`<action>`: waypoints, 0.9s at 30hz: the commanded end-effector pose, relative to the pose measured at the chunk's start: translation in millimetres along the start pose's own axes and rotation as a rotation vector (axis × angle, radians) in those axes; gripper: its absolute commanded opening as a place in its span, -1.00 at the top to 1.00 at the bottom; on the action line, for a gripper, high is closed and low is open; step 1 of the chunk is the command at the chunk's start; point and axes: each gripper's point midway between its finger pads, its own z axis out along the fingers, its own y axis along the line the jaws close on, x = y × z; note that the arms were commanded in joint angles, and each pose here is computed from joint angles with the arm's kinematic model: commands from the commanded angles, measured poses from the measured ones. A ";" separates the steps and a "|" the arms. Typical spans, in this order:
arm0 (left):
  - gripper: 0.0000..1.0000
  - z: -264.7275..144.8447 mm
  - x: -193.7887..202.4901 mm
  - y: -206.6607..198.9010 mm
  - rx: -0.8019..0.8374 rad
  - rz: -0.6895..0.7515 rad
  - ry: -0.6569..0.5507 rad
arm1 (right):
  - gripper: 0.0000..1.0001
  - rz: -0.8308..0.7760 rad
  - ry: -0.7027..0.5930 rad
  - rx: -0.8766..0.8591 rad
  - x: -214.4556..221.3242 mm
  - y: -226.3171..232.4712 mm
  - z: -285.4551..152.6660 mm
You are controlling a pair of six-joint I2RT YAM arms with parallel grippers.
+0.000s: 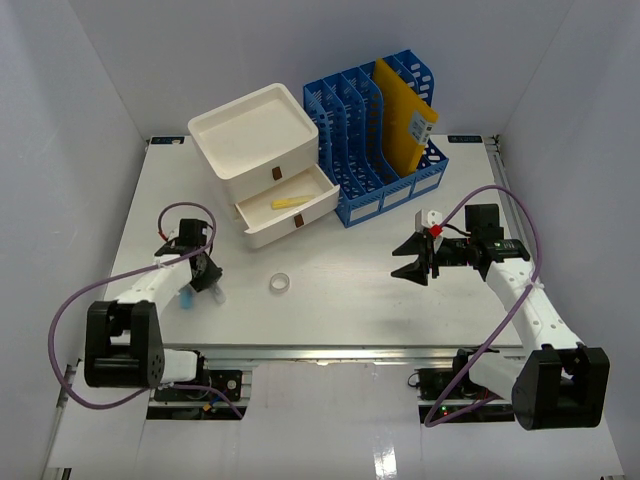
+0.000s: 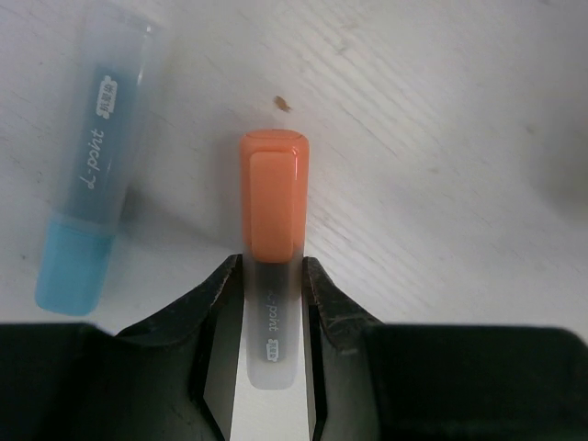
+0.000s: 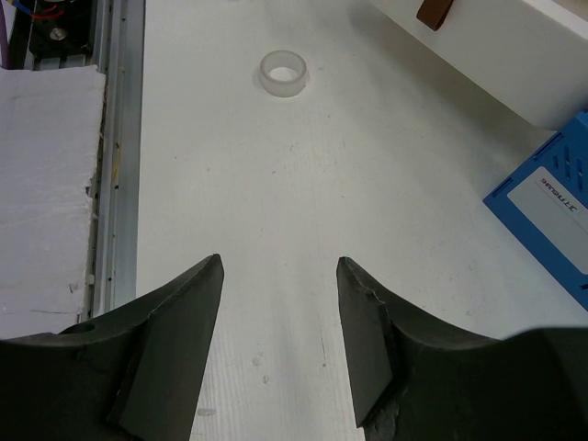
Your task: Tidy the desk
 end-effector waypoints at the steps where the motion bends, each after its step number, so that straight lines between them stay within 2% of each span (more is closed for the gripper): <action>1: 1.00 -51.7 -29.4 -34.4 0.247 0.076 -0.134 | -0.18 -0.001 -0.029 -0.016 -7.0 0.9 -0.8; 5: 1.00 -105.9 -50.9 -61.8 0.422 0.148 -0.258 | -0.18 -0.003 -0.024 -0.012 -6.4 -0.2 -1.2; 8: 1.00 -144.3 -50.8 -93.3 0.582 0.234 -0.282 | -0.18 -0.002 -0.022 -0.011 -5.5 -0.7 -1.1; 12: 1.00 -182.8 -49.1 -140.4 0.712 0.366 -0.326 | -0.18 0.005 -0.018 -0.011 -3.0 -1.6 -0.9; 17: 1.00 -180.7 -45.3 -189.1 0.705 0.565 -0.328 | -0.18 0.012 -0.015 -0.008 -1.7 -2.8 -1.2; 20: 0.98 -179.2 -49.6 -218.4 0.672 0.703 -0.378 | -0.18 0.015 -0.013 -0.006 -0.6 -3.5 -1.5; 27: 0.95 -168.4 -65.9 -249.5 0.613 0.950 -0.475 | -0.18 0.025 -0.014 -0.008 0.3 -3.5 -1.6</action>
